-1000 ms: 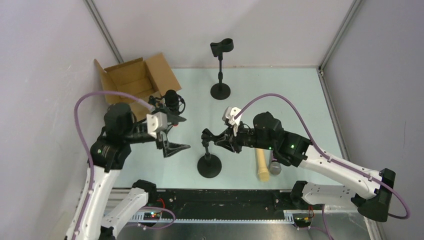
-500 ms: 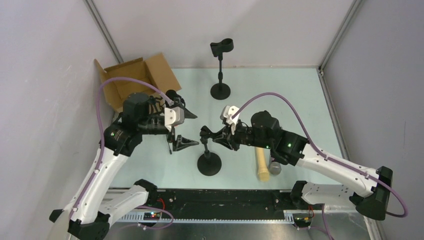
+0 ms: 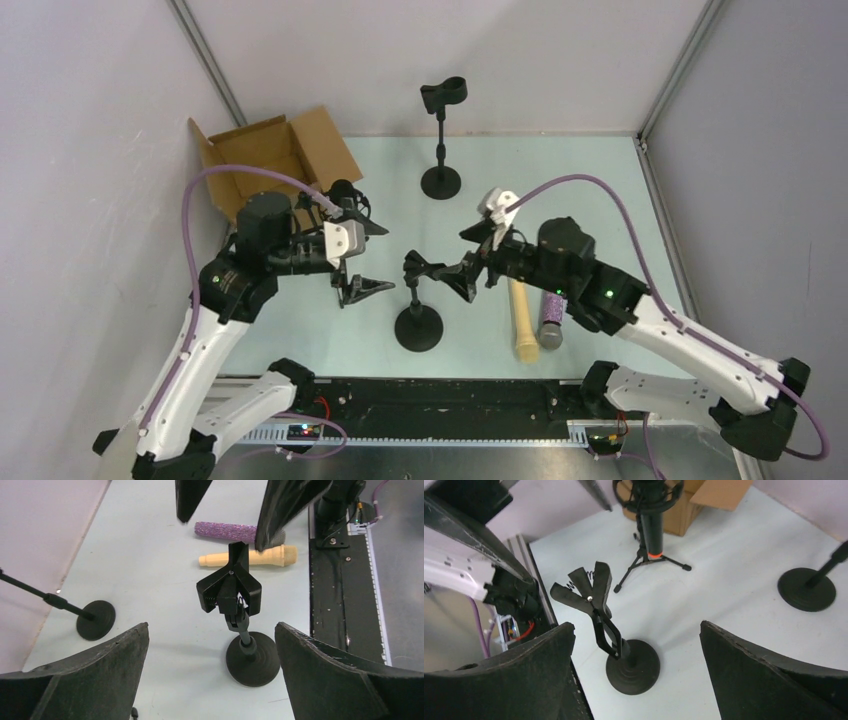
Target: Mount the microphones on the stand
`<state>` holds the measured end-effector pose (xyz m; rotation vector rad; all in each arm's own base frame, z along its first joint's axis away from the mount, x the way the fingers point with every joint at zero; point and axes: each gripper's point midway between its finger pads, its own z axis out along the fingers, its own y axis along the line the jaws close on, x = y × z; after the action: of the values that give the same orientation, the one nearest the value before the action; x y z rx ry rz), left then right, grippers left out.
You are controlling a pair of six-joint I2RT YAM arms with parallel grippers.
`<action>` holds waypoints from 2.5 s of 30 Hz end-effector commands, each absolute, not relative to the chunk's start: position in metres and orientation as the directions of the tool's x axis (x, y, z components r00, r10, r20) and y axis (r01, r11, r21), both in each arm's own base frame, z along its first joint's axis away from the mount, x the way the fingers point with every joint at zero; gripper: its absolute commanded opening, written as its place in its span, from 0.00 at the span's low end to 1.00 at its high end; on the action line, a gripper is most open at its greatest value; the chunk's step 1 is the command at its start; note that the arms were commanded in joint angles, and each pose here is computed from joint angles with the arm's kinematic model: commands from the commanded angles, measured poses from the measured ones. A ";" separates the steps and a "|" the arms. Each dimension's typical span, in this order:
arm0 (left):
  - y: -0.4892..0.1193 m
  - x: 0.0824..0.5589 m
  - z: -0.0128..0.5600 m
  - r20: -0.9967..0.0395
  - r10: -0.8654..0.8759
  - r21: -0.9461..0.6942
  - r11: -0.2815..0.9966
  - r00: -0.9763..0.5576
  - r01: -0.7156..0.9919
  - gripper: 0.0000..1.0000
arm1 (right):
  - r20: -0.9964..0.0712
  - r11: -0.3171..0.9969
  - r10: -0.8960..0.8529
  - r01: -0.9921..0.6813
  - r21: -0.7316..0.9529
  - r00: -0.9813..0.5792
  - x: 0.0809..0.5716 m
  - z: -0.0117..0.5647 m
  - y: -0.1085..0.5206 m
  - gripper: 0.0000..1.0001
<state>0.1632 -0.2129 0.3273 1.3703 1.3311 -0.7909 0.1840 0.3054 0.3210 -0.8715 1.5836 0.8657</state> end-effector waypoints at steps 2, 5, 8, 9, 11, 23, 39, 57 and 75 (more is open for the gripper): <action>-0.201 0.168 0.352 -0.919 0.305 0.324 0.222 0.251 0.919 1.00 | -0.973 0.639 0.126 -0.735 0.228 -0.192 0.200 0.377 0.244 0.99; -0.193 0.168 0.362 -0.910 0.311 0.362 0.271 0.275 0.892 1.00 | -0.927 0.755 0.170 -0.560 0.341 -0.335 0.211 0.345 0.204 0.98; -0.189 0.161 0.366 -0.910 0.299 0.370 0.279 0.286 0.886 1.00 | -0.868 0.852 0.196 -0.359 0.381 -0.457 0.224 0.295 0.171 0.98; -0.188 0.157 0.367 -0.913 0.290 0.367 0.279 0.286 0.887 1.00 | -0.825 0.883 0.197 -0.270 0.384 -0.531 0.229 0.263 0.162 0.97; -0.188 0.153 0.367 -0.917 0.283 0.359 0.280 0.281 0.890 1.00 | -0.751 0.921 0.190 -0.149 0.359 -0.633 0.235 0.215 0.148 0.96; -0.184 0.148 0.387 -0.918 0.257 0.373 0.305 0.301 0.876 1.00 | -0.514 0.982 0.077 -0.025 0.189 -0.854 0.230 0.088 0.135 0.89; -0.183 0.145 0.404 -0.909 0.240 0.404 0.308 0.341 0.861 1.00 | -0.397 0.990 -0.005 -0.061 0.129 -0.918 0.206 0.034 0.152 0.80; -0.185 0.137 0.439 -0.871 0.206 0.489 0.277 0.445 0.827 1.00 | -0.516 0.959 -0.011 -0.155 0.236 -0.856 0.217 0.103 0.174 0.00; -0.209 0.128 0.471 -0.060 0.211 0.996 -0.046 0.976 0.071 1.00 | -0.624 0.290 0.086 -0.580 0.762 -0.777 0.146 0.443 0.251 0.00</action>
<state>0.1152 -0.2024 0.4688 1.5185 0.5182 -0.2164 0.1754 0.2274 0.4100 -0.3419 2.0022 1.2700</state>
